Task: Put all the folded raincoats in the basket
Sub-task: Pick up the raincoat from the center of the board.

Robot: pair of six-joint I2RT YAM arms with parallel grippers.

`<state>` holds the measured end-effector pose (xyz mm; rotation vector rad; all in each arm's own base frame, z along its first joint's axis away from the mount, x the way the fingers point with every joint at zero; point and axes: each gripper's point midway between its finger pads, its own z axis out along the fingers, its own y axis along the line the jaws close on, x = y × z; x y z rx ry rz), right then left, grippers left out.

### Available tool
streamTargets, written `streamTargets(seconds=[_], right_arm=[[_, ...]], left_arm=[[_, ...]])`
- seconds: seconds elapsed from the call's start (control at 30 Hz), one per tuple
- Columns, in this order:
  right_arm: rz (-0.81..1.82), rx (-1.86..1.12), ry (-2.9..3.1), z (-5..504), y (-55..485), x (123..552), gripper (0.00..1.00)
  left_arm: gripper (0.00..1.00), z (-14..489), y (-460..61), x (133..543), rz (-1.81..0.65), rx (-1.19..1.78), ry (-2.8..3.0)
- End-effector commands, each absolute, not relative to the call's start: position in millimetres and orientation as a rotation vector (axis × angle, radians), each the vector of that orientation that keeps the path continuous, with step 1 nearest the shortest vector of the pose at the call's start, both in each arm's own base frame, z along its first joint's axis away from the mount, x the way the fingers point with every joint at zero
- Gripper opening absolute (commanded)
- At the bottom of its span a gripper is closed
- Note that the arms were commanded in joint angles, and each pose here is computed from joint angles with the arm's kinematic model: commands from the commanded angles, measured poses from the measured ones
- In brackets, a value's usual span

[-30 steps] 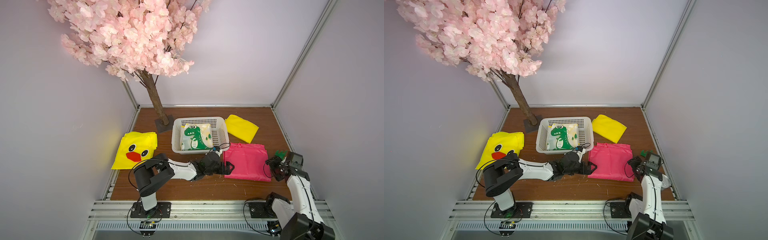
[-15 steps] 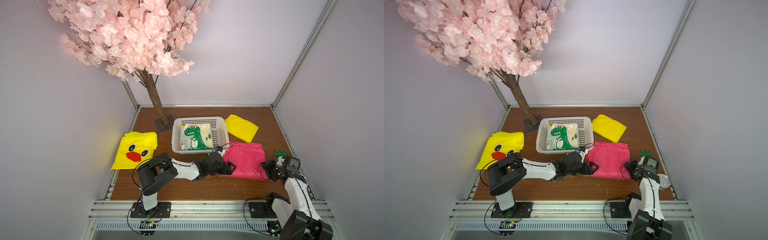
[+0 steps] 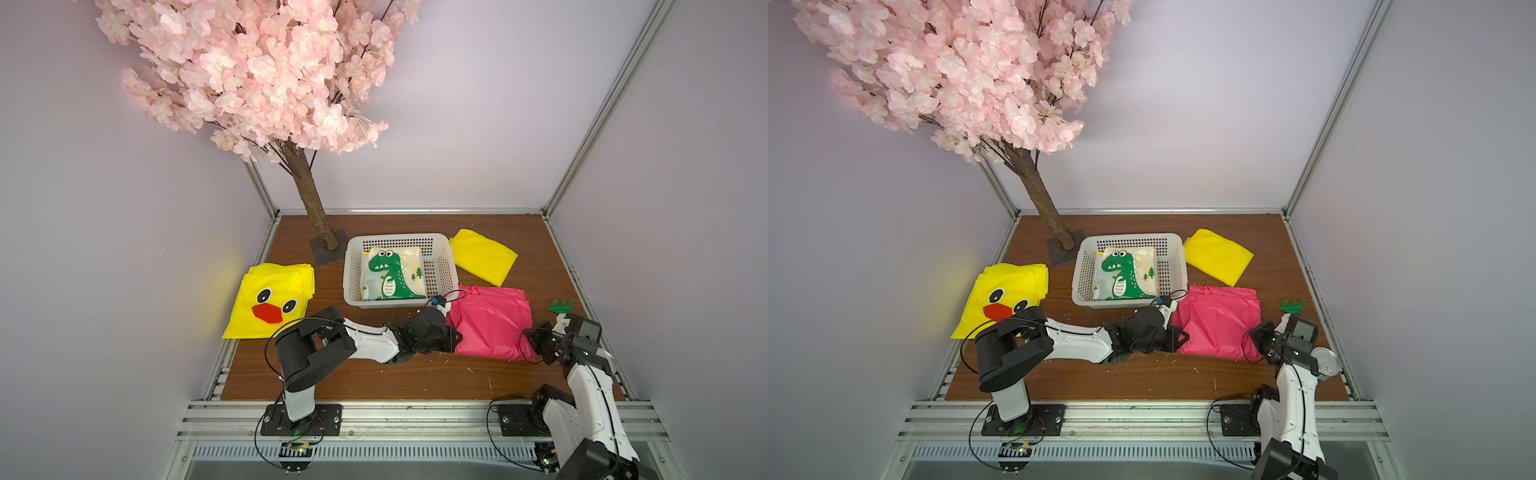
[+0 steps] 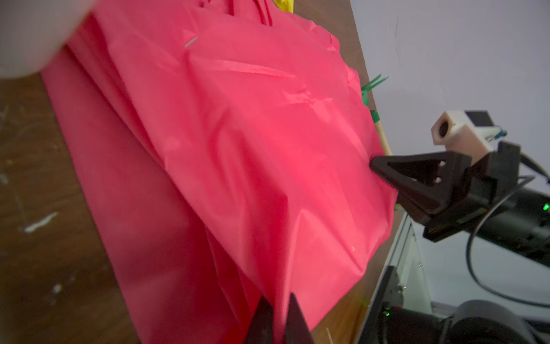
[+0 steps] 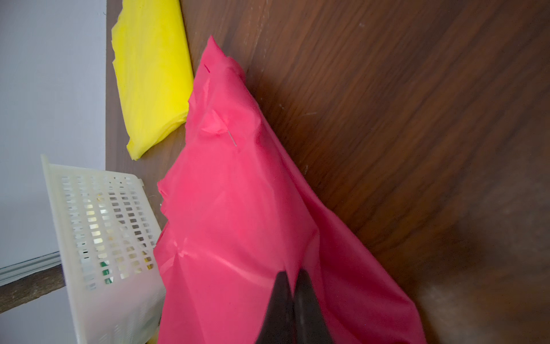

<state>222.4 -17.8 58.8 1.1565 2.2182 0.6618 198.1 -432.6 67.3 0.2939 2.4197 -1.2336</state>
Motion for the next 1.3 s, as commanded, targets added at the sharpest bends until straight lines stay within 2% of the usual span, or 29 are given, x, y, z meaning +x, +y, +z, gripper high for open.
streamTargets(seconds=[0.0, 0.4, 0.7, 1.0, 1.27], right_arm=[[0.683, 1.16, 2.155, 86, -22, 232, 0.0], [0.71, 1.128, 1.933, 175, -43, 271, 0.0], [0.674, 1.097, 1.806, 226, -58, 283, 0.0], [0.652, 1.071, 1.717, 269, -71, 295, 0.0], [0.701, 1.04, 1.68, 286, -71, 307, 0.0]], left_arm=[[0.01, 94, -448, 188, -1.321, 0.347, 2.377], [0.01, 179, -501, 180, -1.57, 0.473, 2.253], [0.01, 225, -542, 188, -1.623, 0.604, 2.165], [0.01, 254, -569, 224, -1.646, 0.642, 2.089], [0.01, 302, -561, 259, -1.569, 0.695, 2.005]])
